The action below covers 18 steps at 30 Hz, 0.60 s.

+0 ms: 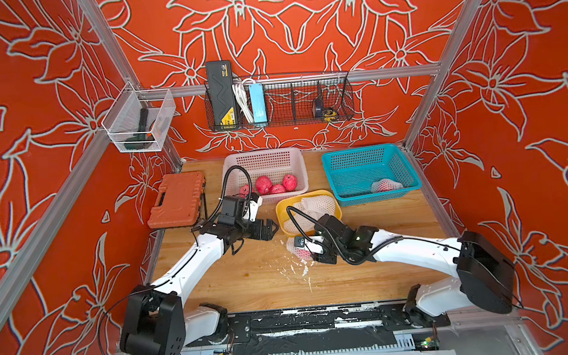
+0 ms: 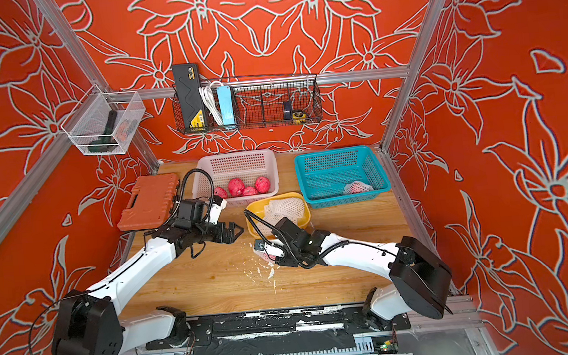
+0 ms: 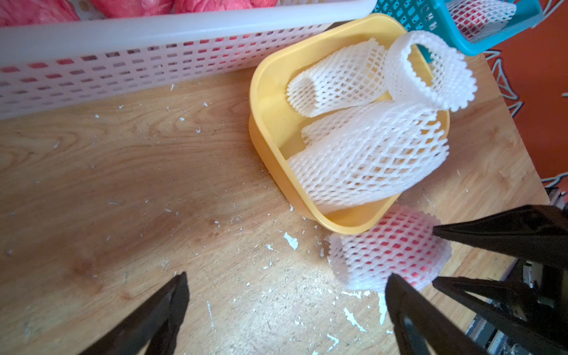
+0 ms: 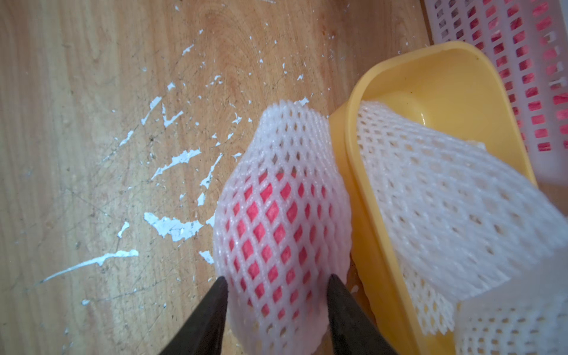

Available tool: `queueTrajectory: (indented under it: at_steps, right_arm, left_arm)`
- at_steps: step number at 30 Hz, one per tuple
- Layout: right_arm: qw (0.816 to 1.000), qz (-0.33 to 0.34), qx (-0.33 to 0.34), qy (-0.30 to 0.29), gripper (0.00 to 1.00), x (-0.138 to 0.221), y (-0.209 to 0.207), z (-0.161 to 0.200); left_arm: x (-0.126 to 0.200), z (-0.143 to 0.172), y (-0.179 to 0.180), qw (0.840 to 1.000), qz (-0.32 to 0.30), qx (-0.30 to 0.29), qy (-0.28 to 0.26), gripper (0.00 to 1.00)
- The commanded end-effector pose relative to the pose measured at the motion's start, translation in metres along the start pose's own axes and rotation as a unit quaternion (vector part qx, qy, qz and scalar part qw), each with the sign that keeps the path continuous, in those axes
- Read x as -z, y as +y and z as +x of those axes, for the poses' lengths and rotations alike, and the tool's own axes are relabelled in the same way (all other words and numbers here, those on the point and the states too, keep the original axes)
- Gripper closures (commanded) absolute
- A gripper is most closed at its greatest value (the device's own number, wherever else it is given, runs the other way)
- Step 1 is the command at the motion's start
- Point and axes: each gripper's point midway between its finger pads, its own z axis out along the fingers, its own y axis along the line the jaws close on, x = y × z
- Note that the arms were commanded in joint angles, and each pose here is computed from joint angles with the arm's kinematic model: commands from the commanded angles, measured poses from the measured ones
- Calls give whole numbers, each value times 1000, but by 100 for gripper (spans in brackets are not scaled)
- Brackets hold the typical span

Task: Remove foam nets from apples
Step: Remove the foam net from the apple.

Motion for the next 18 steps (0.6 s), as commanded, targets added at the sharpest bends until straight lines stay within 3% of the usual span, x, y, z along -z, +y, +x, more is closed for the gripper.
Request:
queueTrajectory:
  at_steps: [1, 4, 18]
  right_arm:
    - [1000, -4, 12, 8, 53, -1, 4, 7]
    - [1000, -6, 14, 16, 62, -4, 4, 10]
    - [998, -15, 33, 46, 62, -4, 12, 33]
  left_arm:
    - [-4, 4, -9, 1000, 19, -11, 7, 2]
    - [-8, 10, -14, 999, 35, -9, 20, 5]
    - [-27, 43, -57, 983, 160, 14, 86, 18]
